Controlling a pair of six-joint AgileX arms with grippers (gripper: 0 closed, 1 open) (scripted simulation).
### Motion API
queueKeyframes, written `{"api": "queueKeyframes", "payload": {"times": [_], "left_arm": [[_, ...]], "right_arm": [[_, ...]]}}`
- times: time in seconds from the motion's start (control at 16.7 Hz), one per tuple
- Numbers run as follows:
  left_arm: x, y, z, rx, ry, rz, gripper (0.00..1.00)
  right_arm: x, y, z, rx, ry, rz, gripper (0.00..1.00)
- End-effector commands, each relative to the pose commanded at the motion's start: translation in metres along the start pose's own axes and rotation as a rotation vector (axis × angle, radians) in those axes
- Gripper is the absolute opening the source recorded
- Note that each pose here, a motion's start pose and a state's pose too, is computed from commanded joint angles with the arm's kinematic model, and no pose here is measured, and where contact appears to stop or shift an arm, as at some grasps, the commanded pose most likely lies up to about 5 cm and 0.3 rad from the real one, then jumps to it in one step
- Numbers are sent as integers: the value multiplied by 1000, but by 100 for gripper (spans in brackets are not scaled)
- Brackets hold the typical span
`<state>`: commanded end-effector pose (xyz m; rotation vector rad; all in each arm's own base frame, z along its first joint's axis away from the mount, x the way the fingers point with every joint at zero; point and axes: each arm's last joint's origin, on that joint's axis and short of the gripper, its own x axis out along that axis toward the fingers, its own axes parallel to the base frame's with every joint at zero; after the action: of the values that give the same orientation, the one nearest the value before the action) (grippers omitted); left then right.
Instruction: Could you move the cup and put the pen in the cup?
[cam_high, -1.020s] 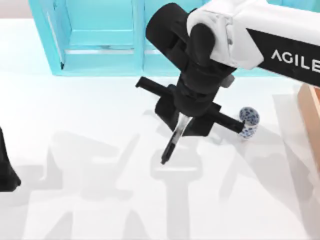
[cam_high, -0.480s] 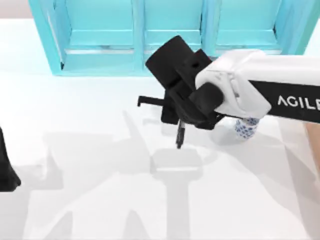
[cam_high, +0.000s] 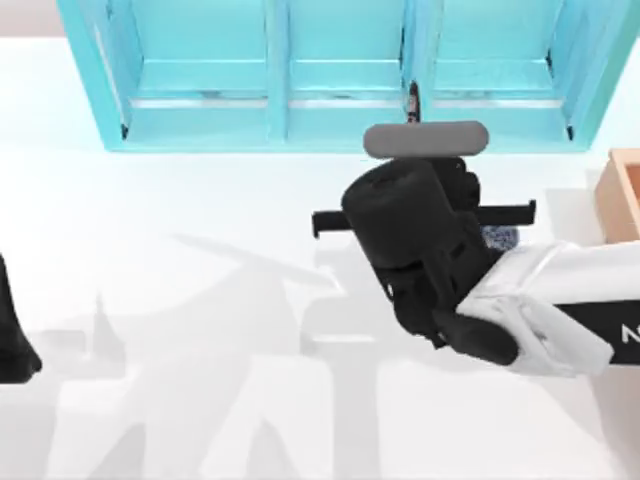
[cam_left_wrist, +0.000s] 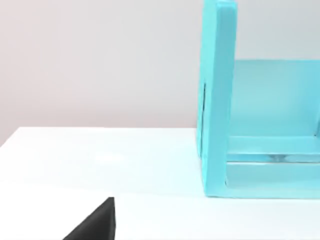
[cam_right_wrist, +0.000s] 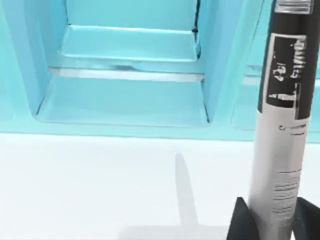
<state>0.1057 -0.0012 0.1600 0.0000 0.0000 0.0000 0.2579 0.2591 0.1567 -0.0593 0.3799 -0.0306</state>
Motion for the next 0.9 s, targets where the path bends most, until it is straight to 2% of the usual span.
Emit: {"api": "queueKeyframes", "payload": {"times": [0.24,0.48,0.72,0.9], "left_arm": [[0,0,0,0,0,0,100],[0,0,0,0,0,0,100],[0,0,0,0,0,0,100],[0,0,0,0,0,0,100]], "right_arm": [[-26,-21,-2,-22,-194,-104,0],[-51,-39,5,19,-315,-186,0],[-67,-50,16,93,-388,-223,0],[-69,-51,18,106,-397,-226,0]]}}
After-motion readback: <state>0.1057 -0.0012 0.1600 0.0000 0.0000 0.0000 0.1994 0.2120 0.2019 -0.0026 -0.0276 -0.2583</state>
